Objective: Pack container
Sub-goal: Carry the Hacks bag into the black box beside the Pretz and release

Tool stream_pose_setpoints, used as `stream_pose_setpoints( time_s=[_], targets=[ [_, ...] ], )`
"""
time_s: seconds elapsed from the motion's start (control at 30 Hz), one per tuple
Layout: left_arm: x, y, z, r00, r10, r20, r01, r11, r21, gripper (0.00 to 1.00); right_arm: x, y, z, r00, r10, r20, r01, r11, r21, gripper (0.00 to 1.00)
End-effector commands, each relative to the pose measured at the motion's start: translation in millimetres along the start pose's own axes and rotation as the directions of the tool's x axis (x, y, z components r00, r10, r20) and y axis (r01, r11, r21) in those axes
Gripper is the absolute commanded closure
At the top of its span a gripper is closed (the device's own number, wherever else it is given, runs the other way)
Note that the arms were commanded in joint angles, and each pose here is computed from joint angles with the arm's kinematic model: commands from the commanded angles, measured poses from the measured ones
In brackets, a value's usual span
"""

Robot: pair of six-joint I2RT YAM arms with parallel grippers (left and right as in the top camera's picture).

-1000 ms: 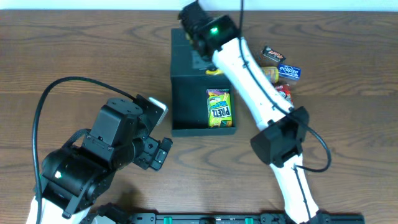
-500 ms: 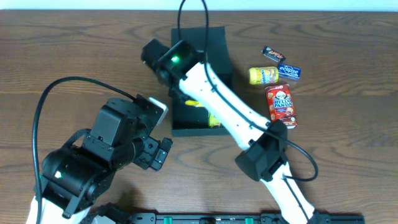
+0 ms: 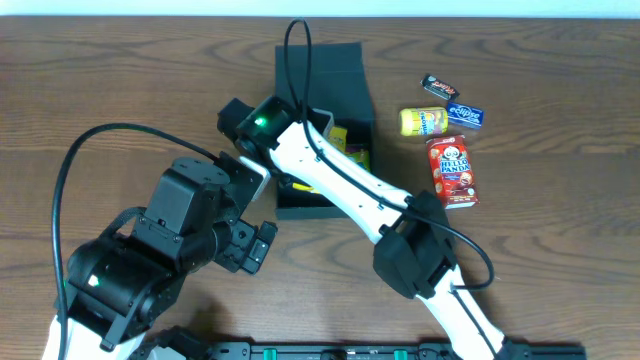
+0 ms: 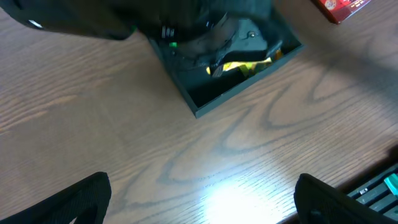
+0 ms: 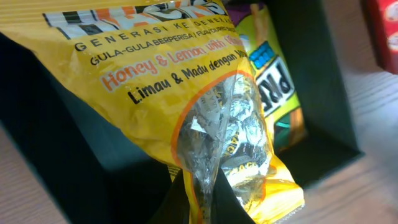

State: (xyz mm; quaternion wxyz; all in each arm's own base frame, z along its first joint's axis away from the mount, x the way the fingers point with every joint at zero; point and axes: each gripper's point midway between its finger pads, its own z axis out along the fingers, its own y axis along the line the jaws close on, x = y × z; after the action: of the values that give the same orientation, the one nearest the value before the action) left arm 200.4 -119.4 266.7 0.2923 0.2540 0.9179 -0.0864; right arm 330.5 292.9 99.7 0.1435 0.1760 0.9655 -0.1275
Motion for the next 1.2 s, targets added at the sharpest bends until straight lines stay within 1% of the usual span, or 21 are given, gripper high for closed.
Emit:
stream_pose_setpoints(
  time_s=[0.0, 0.17, 0.43, 0.8, 0.83, 0.87, 0.9, 0.97, 1.0, 1.03, 1.1, 1.17],
  targets=[
    [-2.6, 0.2, -3.2, 1.0, -0.01, 0.01, 0.01, 1.0, 0.001, 0.05, -6.3, -3.2, -6.6, 0.999, -0.026, 0.045, 0.027, 1.0, -0.01, 0.99],
    [-2.5, 0.2, -3.2, 1.0, -0.01, 0.01, 0.01, 1.0, 0.001, 0.05, -2.9, -0.4, 3.5, 0.998, -0.035, 0.043, 0.036, 0.999, -0.008, 0.98],
    [-2.5, 0.2, -3.2, 1.0, -0.01, 0.01, 0.01, 1.0, 0.001, 0.05, -0.7, 11.7, 6.6, 0.988, -0.144, 0.051, 0.147, 0.988, -0.044, 0.99],
    [-2.6, 0.2, -3.2, 1.0, -0.01, 0.01, 0.01, 1.0, 0.001, 0.05, 2.3, 13.2, 6.6, 0.984, -0.173, 0.038, 0.174, 0.983, -0.053, 0.98],
    [-2.5, 0.2, -3.2, 1.0, -0.01, 0.01, 0.01, 1.0, 0.001, 0.05, 2.3, 13.2, 6.6, 0.983, -0.18, 0.038, 0.182, 0.982, -0.053, 0.95],
    [-2.6, 0.2, -3.2, 1.0, -0.01, 0.01, 0.01, 1.0, 0.001, 0.05, 2.2, 13.2, 6.4, 0.982, -0.187, 0.039, 0.189, 0.981, -0.053, 0.82],
    [-2.6, 0.2, -3.2, 1.0, -0.01, 0.01, 0.01, 1.0, 0.001, 0.05, 2.2, 13.0, 6.5, 0.981, -0.191, 0.039, 0.193, 0.98, -0.052, 0.64],
    [-2.6, 0.2, -3.2, 1.0, -0.01, 0.01, 0.01, 1.0, 0.001, 0.05, 2.3, 13.0, 6.4, 0.977, -0.207, 0.04, 0.209, 0.976, -0.052, 0.34],
    [-2.5, 0.2, -3.2, 1.0, -0.01, 0.01, 0.01, 1.0, 0.001, 0.05, 2.3, 13.0, 6.4, 0.975, -0.217, 0.04, 0.219, 0.974, -0.051, 0.24],
    [-2.6, 0.2, -3.2, 1.0, -0.01, 0.01, 0.01, 1.0, 0.001, 0.05, 1.9, 12.9, 6.3, 0.972, -0.23, 0.042, 0.232, 0.972, -0.05, 0.18],
    [-2.6, 0.2, -3.2, 1.0, -0.01, 0.01, 0.01, 1.0, 0.001, 0.05, 0.9, 12.6, 6.6, 0.968, -0.248, 0.043, 0.25, 0.967, -0.049, 0.18],
    [-2.6, 0.2, -3.2, 1.0, -0.01, 0.01, 0.01, 1.0, 0.001, 0.05, -0.3, 12.0, 6.0, 0.963, -0.264, 0.047, 0.267, 0.963, -0.048, 0.21]
  ],
)
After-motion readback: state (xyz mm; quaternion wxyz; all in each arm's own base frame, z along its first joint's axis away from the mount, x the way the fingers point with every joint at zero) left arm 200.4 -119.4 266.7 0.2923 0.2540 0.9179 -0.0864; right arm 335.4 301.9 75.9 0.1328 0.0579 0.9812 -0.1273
